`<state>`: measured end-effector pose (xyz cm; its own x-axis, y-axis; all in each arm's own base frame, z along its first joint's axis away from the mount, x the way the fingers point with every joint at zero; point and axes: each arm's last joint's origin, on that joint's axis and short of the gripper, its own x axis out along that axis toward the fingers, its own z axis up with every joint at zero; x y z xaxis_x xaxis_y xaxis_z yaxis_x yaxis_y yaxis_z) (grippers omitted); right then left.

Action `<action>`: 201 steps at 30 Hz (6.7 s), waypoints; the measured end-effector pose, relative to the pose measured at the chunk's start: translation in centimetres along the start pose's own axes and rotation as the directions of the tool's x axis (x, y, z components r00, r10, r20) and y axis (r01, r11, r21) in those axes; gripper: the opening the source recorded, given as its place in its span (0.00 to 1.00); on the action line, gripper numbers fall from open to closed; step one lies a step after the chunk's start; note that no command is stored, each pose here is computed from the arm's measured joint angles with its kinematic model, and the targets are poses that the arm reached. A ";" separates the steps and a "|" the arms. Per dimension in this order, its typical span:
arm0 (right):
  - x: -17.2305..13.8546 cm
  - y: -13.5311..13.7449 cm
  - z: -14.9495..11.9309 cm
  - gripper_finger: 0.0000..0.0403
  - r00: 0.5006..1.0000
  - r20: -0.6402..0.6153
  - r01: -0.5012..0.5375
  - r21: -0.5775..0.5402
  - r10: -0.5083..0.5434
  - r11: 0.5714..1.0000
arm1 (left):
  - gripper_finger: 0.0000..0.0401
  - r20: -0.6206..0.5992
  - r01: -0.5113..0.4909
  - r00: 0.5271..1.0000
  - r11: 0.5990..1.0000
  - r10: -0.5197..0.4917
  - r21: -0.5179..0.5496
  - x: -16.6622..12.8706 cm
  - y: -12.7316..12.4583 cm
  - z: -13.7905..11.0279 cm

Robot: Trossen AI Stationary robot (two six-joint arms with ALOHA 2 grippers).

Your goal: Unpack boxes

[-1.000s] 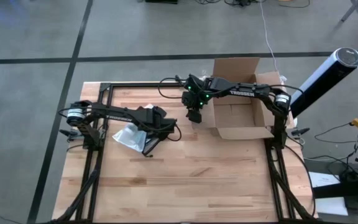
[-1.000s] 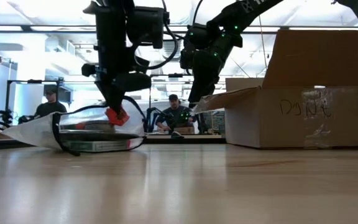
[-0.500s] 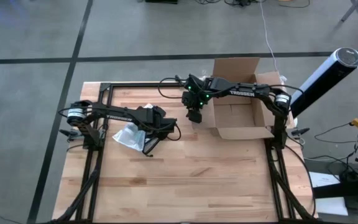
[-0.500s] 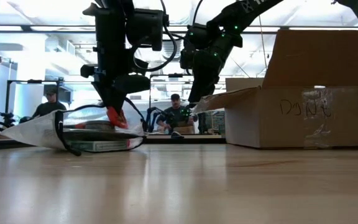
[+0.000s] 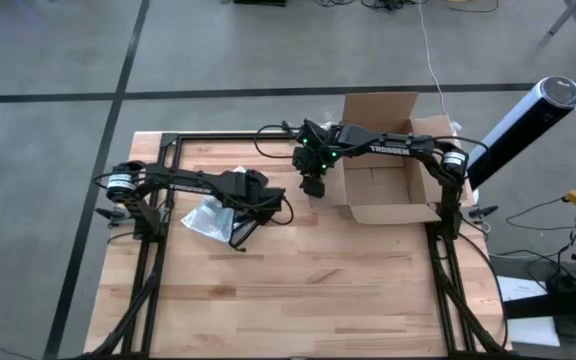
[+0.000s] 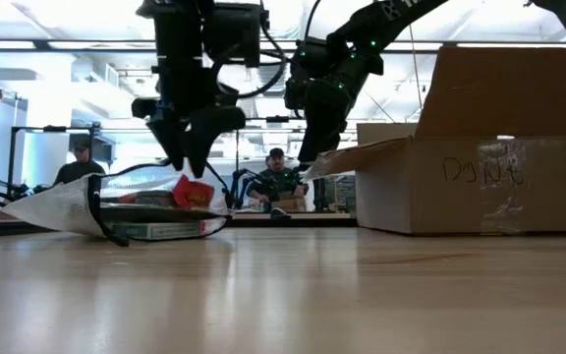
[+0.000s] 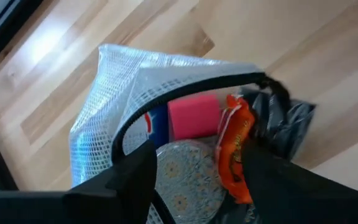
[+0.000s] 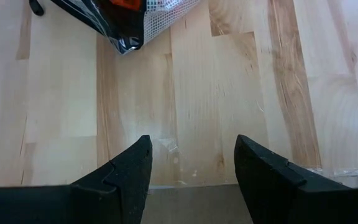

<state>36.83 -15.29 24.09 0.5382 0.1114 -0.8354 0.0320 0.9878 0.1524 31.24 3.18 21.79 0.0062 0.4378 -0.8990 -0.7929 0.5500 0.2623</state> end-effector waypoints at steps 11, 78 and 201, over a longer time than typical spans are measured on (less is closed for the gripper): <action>0.0 0.0 0.0 0.49 1.000 -0.001 0.000 0.004 0.000 1.000 | 0.51 0.025 0.014 1.000 1.000 -0.014 -0.005 -1.1 0.0 0.7; 4.7 2.4 3.0 0.49 0.963 0.235 -0.101 -0.131 0.130 0.986 | 0.88 -0.128 0.012 0.992 1.000 -0.014 -0.014 -8.1 -4.1 -12.0; -7.6 3.4 8.2 0.00 0.894 0.333 -0.253 -0.175 0.299 0.952 | 0.88 0.290 0.014 0.957 0.993 0.020 -0.116 -10.3 -4.0 -10.2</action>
<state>39.79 -13.69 35.30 0.7714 0.3588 -0.5255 -0.2529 0.9307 0.2642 28.13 -10.73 26.43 0.1665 0.6362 -0.7534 -0.8579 0.4701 0.2073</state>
